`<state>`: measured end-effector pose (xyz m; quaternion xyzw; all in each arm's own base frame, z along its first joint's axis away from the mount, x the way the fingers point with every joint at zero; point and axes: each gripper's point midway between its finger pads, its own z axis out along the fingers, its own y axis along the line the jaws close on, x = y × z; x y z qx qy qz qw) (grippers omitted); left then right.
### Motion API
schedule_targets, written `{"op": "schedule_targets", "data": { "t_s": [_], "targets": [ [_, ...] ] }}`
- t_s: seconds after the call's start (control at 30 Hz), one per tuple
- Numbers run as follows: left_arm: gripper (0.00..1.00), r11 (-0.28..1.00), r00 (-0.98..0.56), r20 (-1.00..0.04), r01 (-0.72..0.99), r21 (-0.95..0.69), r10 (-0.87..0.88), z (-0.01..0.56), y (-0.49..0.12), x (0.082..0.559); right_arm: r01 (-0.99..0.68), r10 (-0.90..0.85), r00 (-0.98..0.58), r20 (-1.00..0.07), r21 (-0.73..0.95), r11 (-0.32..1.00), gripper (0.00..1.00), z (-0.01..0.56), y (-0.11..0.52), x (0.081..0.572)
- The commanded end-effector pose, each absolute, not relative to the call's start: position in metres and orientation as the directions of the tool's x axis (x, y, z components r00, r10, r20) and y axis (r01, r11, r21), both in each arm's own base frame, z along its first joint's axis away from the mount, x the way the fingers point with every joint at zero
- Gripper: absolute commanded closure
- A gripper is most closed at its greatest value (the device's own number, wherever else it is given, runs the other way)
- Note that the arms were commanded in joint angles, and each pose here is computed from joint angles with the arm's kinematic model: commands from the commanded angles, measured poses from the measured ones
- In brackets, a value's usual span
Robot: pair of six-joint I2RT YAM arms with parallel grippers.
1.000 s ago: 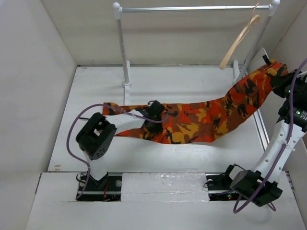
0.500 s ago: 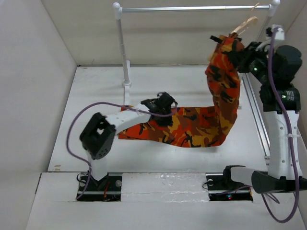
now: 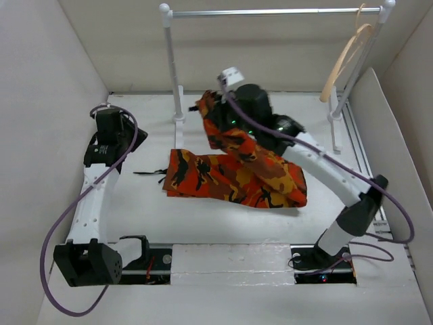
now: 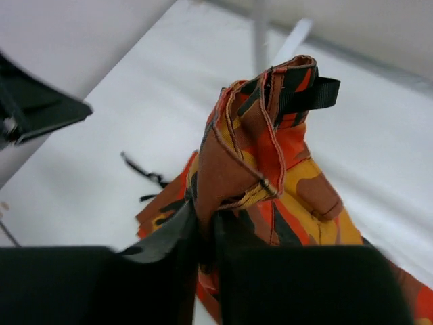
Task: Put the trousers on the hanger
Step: Fold the trousers at the center of the board.
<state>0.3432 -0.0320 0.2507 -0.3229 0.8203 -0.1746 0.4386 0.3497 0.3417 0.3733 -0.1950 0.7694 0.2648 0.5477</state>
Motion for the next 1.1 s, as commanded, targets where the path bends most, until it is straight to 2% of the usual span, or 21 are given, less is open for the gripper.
{"op": "schedule_targets", "data": {
  "t_s": [0.0, 0.03, 0.07, 0.1, 0.17, 0.23, 0.27, 0.33, 0.37, 0.4, 0.43, 0.47, 0.5, 0.57, 0.6, 0.63, 0.67, 0.73, 0.87, 0.93, 1.07],
  "targets": [
    [0.76, 0.752, -0.459, -0.597, -0.368, -0.547, -0.658, 0.245, -0.019, 0.333, -0.705, 0.066, -0.221, -0.973, 0.207, 0.678, 0.76, 0.399, 0.423, 0.314],
    [0.76, 0.738, -0.429, -0.600, -0.389, -0.552, -0.675, 0.249, -0.004, 0.333, -0.733, 0.030, -0.245, -0.969, 0.206, 0.648, 0.66, 0.381, 0.443, 0.305],
    [0.76, 0.736, -0.412, -0.609, -0.386, -0.556, -0.677, 0.255, 0.002, 0.333, -0.758, -0.034, -0.289, -0.957, 0.207, 0.619, 0.49, 0.344, 0.470, 0.301],
    [0.76, 0.733, -0.402, -0.614, -0.390, -0.557, -0.680, 0.258, 0.007, 0.333, -0.794, -0.079, -0.335, -0.939, 0.236, 0.560, 0.42, 0.323, 0.488, 0.284],
    [0.75, 0.740, -0.381, -0.636, -0.398, -0.543, -0.671, 0.266, 0.015, 0.336, -0.822, -0.144, -0.404, -0.903, 0.290, 0.491, 0.38, 0.286, 0.511, 0.269],
    [0.75, 0.743, -0.395, -0.631, -0.395, -0.540, -0.668, 0.265, 0.014, 0.341, -0.816, -0.147, -0.427, -0.892, 0.310, 0.488, 0.19, 0.282, 0.510, 0.265],
    [0.75, 0.743, -0.407, -0.622, -0.386, -0.547, -0.669, 0.262, 0.011, 0.343, -0.817, -0.152, -0.415, -0.897, 0.294, 0.496, 0.04, 0.285, 0.506, 0.265],
    [0.74, 0.742, -0.461, -0.586, -0.333, -0.581, -0.666, 0.251, -0.008, 0.349, -0.818, -0.163, -0.383, -0.909, 0.252, 0.517, 0.01, 0.297, 0.480, 0.274],
    [0.74, 0.752, -0.500, -0.576, -0.289, -0.592, -0.646, 0.243, -0.030, 0.352, -0.801, -0.153, -0.382, -0.911, 0.244, 0.546, 0.06, 0.301, 0.455, 0.281],
    [0.74, 0.762, -0.515, -0.585, -0.248, -0.598, -0.627, 0.246, -0.043, 0.354, -0.796, -0.114, -0.360, -0.926, 0.241, 0.556, 0.06, 0.323, 0.441, 0.286],
    [0.74, 0.765, -0.545, -0.575, -0.217, -0.607, -0.611, 0.240, -0.060, 0.354, -0.774, -0.144, -0.386, -0.911, 0.235, 0.588, 0.11, 0.300, 0.422, 0.288],
    [0.74, 0.762, -0.581, -0.549, -0.206, -0.615, -0.600, 0.227, -0.078, 0.352, -0.740, -0.126, -0.396, -0.910, 0.234, 0.631, 0.35, 0.297, 0.396, 0.302],
    [0.74, 0.776, -0.629, -0.547, -0.148, -0.613, -0.552, 0.220, -0.109, 0.349, -0.720, -0.113, -0.397, -0.911, 0.232, 0.654, 0.53, 0.296, 0.378, 0.304],
    [0.74, 0.794, -0.695, -0.511, -0.143, -0.591, -0.505, 0.193, -0.137, 0.347, -0.675, -0.119, -0.427, -0.896, 0.228, 0.702, 0.92, 0.274, 0.332, 0.297],
    [0.75, 0.802, -0.723, -0.500, -0.124, -0.584, -0.476, 0.183, -0.150, 0.344, -0.632, -0.129, -0.455, -0.881, 0.218, 0.744, 0.99, 0.260, 0.303, 0.304],
    [0.75, 0.816, -0.777, -0.465, -0.105, -0.569, -0.424, 0.161, -0.170, 0.336, -0.608, -0.114, -0.453, -0.884, 0.213, 0.765, 1.00, 0.263, 0.280, 0.298],
    [0.74, 0.824, -0.798, -0.449, -0.103, -0.557, -0.403, 0.149, -0.176, 0.332, -0.568, -0.153, -0.508, -0.848, 0.196, 0.799, 1.00, 0.228, 0.257, 0.292],
    [0.75, 0.839, -0.833, -0.405, -0.123, -0.530, -0.378, 0.117, -0.181, 0.331, -0.478, -0.151, -0.565, -0.811, 0.173, 0.861, 1.00, 0.202, 0.210, 0.288],
    [0.76, 0.850, -0.838, -0.320, -0.276, -0.448, -0.441, 0.058, -0.143, 0.333, -0.370, -0.093, -0.612, -0.786, 0.180, 0.911, 1.00, 0.166, 0.151, 0.261],
    [0.77, 0.846, -0.836, -0.267, -0.357, -0.396, -0.478, 0.032, -0.120, 0.325, -0.298, -0.071, -0.677, -0.733, 0.185, 0.936, 1.00, 0.131, 0.128, 0.245],
    [0.78, 0.783, -0.772, -0.216, -0.504, -0.364, -0.597, 0.012, -0.070, 0.312, -0.256, -0.019, -0.741, -0.672, 0.256, 0.932, 1.00, 0.086, 0.119, 0.221]
  ]
}}
